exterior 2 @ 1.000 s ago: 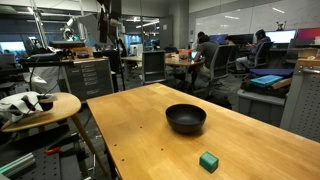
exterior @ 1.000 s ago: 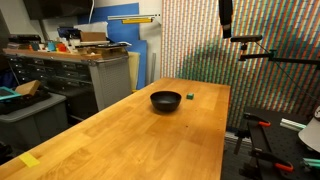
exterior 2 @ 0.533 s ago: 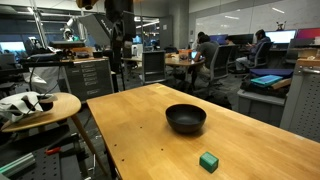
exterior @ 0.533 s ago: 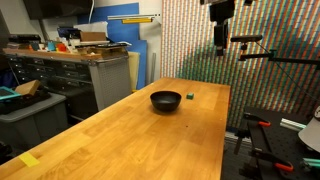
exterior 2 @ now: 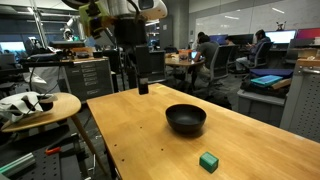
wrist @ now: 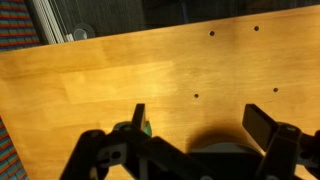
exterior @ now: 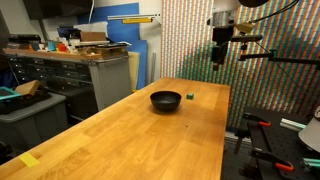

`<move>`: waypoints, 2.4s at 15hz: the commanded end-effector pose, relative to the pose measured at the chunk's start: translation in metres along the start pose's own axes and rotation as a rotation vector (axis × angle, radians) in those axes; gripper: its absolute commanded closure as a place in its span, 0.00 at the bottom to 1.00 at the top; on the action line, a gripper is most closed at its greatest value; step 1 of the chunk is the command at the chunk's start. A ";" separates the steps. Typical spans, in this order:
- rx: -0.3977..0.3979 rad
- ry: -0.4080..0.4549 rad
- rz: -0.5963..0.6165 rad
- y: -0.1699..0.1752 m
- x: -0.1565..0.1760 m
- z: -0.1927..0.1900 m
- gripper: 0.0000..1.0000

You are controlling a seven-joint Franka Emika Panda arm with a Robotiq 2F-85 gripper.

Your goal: Put the square into the bowl.

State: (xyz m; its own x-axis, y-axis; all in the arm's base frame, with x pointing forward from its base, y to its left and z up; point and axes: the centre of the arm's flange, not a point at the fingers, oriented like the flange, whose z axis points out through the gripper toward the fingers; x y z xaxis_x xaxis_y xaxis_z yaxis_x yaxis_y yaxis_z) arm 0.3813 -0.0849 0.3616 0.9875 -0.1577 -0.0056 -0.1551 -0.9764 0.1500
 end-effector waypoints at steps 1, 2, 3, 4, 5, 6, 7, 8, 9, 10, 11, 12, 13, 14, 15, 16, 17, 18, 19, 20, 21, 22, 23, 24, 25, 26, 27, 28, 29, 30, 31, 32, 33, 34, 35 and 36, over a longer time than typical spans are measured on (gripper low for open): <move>0.014 0.045 -0.012 0.026 0.014 0.040 0.00; 0.020 0.049 -0.014 0.030 0.017 0.050 0.00; 0.026 0.056 -0.018 0.033 0.021 0.062 0.00; 0.026 0.067 -0.022 0.036 0.024 0.072 0.00; 0.026 0.077 -0.028 0.037 0.029 0.084 0.00; 0.026 0.088 -0.039 0.038 0.034 0.095 0.00; 0.023 0.097 -0.047 0.038 0.038 0.106 0.00; 0.020 0.106 -0.057 0.038 0.043 0.117 0.00; 0.015 0.115 -0.069 0.038 0.048 0.128 0.00; 0.012 0.122 -0.078 0.039 0.052 0.138 0.00; 0.009 0.129 -0.088 0.040 0.057 0.148 0.00; 0.006 0.135 -0.095 0.041 0.062 0.157 0.00; 0.002 0.139 -0.102 0.043 0.069 0.167 0.00; -0.005 0.145 -0.107 0.046 0.075 0.176 0.00; -0.011 0.148 -0.111 0.049 0.082 0.184 0.00; -0.014 0.154 -0.113 0.052 0.088 0.192 0.00; -0.018 0.157 -0.116 0.055 0.094 0.198 0.00; -0.021 0.161 -0.118 0.057 0.101 0.205 0.00; -0.022 0.162 -0.121 0.060 0.107 0.210 0.00; -0.025 0.167 -0.123 0.061 0.112 0.215 0.00; -0.026 0.170 -0.122 0.063 0.117 0.220 0.00; -0.030 0.171 -0.121 0.064 0.122 0.225 0.00; -0.031 0.172 -0.120 0.066 0.126 0.228 0.00; -0.036 0.174 -0.118 0.068 0.131 0.230 0.00; -0.036 0.173 -0.115 0.070 0.135 0.232 0.00; -0.038 0.173 -0.110 0.073 0.139 0.233 0.00; -0.039 0.175 -0.107 0.075 0.142 0.234 0.00; -0.039 0.175 -0.105 0.078 0.144 0.235 0.00; -0.043 0.178 -0.105 0.080 0.146 0.235 0.13; -0.041 0.176 -0.107 0.082 0.147 0.234 0.25; -0.039 0.175 -0.110 0.084 0.148 0.234 0.34; -0.033 0.171 -0.113 0.086 0.148 0.233 0.42; -0.033 0.171 -0.118 0.087 0.148 0.233 0.49; -0.032 0.171 -0.123 0.088 0.147 0.232 0.58; -0.034 0.170 -0.130 0.088 0.146 0.232 0.65; -0.034 0.166 -0.137 0.089 0.144 0.231 0.73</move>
State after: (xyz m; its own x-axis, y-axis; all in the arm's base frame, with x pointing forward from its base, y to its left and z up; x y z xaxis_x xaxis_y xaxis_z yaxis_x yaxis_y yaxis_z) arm 0.4988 -0.2200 0.1428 0.9903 -0.0161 0.1381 -0.0438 -0.9789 0.1998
